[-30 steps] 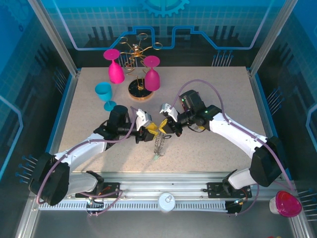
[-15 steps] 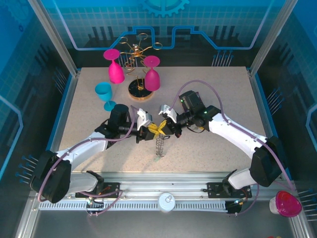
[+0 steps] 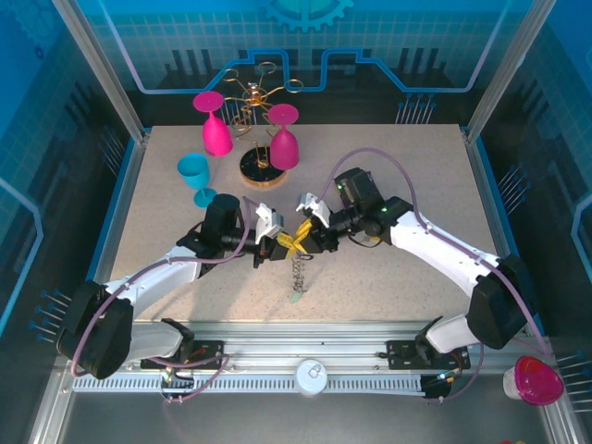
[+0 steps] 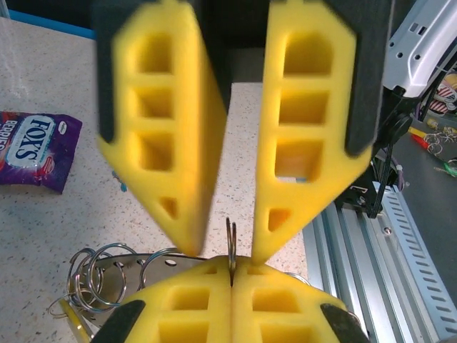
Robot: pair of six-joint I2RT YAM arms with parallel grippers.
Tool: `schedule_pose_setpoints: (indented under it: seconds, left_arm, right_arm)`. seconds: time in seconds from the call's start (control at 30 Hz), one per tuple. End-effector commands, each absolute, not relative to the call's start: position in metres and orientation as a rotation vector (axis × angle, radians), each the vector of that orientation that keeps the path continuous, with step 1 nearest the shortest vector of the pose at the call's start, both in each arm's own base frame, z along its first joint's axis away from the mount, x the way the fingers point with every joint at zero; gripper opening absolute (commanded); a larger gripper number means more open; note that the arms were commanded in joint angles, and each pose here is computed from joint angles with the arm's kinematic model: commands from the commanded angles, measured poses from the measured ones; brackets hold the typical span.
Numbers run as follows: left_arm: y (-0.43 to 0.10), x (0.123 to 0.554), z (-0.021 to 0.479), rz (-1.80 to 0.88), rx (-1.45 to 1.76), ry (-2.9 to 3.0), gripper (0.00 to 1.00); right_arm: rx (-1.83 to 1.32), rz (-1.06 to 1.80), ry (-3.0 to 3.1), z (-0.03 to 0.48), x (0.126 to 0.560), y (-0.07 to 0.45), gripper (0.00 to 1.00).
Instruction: Put the keys on the keyring
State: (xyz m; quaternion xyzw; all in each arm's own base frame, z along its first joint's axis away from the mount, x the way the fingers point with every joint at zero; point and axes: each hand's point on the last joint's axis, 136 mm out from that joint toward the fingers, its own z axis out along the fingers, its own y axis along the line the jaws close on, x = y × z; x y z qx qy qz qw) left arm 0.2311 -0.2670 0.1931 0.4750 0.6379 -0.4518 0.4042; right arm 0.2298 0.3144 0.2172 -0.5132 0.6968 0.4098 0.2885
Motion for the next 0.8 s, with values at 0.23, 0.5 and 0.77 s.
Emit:
schedule_pose_setpoints:
  seconds: [0.23,0.5,0.77]
  left_arm:
    - [-0.267,0.228,0.215,-1.104,1.175,1.406,0.00]
    - [-0.268,0.225,0.221,-1.140,1.158,1.346,0.00]
    - [-0.267,0.223,0.223,-1.146,1.160,1.336,0.00]
  right_arm:
    - [-1.079,1.027,1.531,0.247,0.235,0.277,0.38]
    - [-1.106,1.072,1.455,0.231,0.221,0.293,0.31]
    - [-1.142,1.088,1.450,0.222,0.220,0.302,0.26]
